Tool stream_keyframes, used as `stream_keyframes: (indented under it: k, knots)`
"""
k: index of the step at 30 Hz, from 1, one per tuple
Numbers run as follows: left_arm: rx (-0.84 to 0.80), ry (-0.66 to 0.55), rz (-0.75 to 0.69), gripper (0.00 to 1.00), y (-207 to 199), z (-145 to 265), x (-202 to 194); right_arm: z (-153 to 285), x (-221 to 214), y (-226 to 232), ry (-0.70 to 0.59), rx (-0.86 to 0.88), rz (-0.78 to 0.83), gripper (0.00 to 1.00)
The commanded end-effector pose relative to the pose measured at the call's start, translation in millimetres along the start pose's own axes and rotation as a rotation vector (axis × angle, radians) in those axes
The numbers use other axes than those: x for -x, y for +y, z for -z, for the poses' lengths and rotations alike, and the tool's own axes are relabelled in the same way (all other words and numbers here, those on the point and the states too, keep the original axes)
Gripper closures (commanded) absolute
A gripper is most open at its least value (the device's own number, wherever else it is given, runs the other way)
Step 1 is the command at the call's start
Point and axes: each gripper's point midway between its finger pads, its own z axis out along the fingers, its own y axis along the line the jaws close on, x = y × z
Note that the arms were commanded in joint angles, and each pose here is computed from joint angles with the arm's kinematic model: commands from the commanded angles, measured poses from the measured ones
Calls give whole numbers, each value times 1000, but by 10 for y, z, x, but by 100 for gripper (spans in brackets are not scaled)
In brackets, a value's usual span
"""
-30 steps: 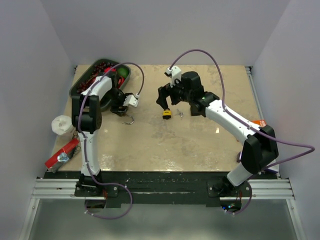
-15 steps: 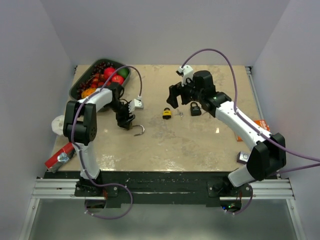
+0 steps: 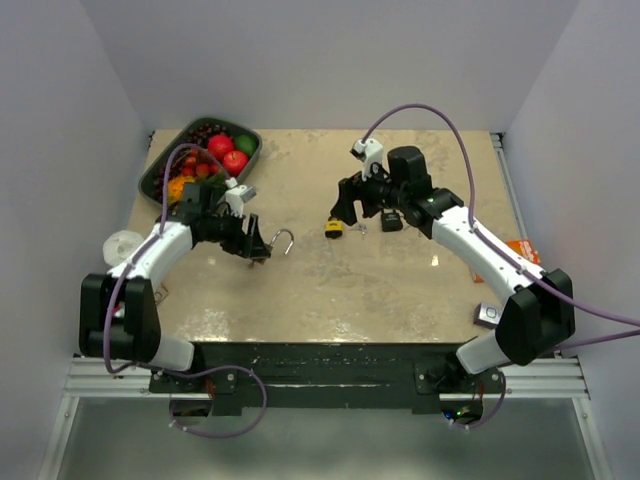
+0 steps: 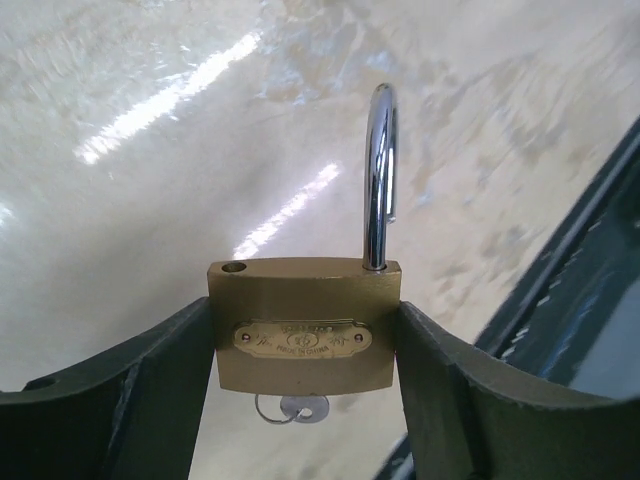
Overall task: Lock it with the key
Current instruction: Pick up the lock from the center of the board.
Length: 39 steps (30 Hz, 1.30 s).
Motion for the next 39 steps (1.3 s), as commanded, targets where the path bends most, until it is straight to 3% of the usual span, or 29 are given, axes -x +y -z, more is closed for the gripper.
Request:
stream_keyframes:
  k: [1,7,13,18,25,29,34,39]
  knots:
    - [-145,-251,330,100,-502,188,299,65,107,171,-67,69,-44,15]
    - [-159,-528,625,100,-605,466,620,38,265,359,-192,57,-118,19]
    - [-91,-485,806,100,-531,460,579,-191,288,852,-171,71,-119,17]
    - [-65,-442,981,100,-498,441,539,-474,346,1020,-158,75,-274,16]
    - [-104,-497,1061,100,-553,525,655,-705,335,1371,-139,110,-316,18]
    - [-112,-519,1077,100,-559,569,716,-785,352,1545,-152,99,-252,27]
    - [-123,-529,1085,100,-576,603,776,-857,232,1670,-126,90,-230,30]
    - [-151,-548,1092,100,-601,643,860,-944,155,1626,-127,5,-221,39]
